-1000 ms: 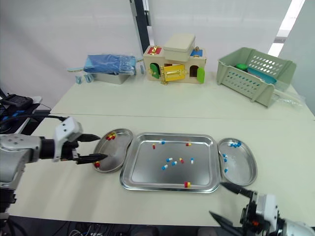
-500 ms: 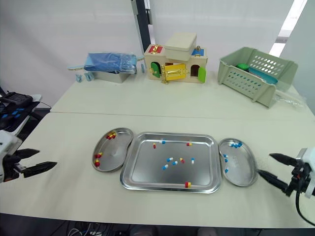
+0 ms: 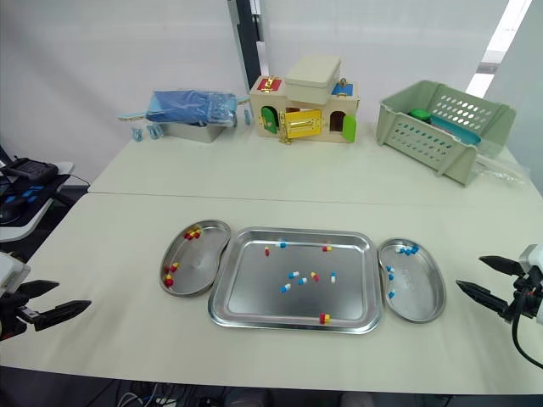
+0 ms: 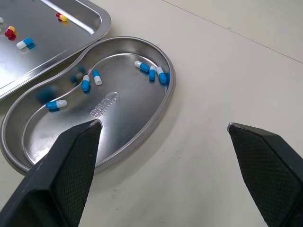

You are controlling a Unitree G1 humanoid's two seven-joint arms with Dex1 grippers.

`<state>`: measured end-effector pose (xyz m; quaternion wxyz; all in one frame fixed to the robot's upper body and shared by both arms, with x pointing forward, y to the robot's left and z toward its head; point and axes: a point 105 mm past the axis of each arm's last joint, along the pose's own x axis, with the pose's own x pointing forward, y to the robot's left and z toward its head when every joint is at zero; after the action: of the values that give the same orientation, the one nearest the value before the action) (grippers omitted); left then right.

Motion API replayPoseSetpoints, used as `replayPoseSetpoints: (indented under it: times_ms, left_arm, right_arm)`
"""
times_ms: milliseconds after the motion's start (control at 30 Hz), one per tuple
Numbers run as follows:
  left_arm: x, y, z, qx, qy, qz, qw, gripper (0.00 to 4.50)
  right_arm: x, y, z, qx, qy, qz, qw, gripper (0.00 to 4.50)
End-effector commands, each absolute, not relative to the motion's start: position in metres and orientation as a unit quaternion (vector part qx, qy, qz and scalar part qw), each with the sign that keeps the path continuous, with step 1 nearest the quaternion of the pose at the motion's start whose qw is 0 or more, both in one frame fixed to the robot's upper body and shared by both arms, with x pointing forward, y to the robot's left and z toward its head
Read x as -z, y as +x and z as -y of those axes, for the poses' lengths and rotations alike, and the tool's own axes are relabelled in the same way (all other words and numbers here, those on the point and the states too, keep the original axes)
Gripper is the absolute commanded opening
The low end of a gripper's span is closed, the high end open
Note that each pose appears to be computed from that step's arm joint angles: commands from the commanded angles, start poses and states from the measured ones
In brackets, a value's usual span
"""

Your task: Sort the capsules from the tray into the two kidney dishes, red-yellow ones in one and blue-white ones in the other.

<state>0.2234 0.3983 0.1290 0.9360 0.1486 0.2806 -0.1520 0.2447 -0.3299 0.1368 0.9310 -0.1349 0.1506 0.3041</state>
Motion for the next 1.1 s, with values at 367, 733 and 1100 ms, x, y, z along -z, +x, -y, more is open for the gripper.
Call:
replayPoseSetpoints:
  times_ms: [367, 733, 1100]
  left_arm:
    - [-0.158, 0.271, -0.322, 0.297, 0.218, -0.222, 0.903, 4.45]
    - [-0.163, 0.312, -0.202, 0.507, 0.262, -0.166, 0.804, 4.45]
    - [-0.139, 0.335, -0.140, 0.574, 0.268, -0.162, 0.757, 4.45]
  right_arm:
    - [-0.132, 0.196, 0.257, -0.392, -0.116, -0.039, 0.912, 4.50]
    - [-0.114, 0.164, 0.184, -0.434, -0.079, 0.000, 0.897, 4.50]
    - [-0.105, 0.159, 0.169, -0.414, -0.066, 0.003, 0.908, 4.50]
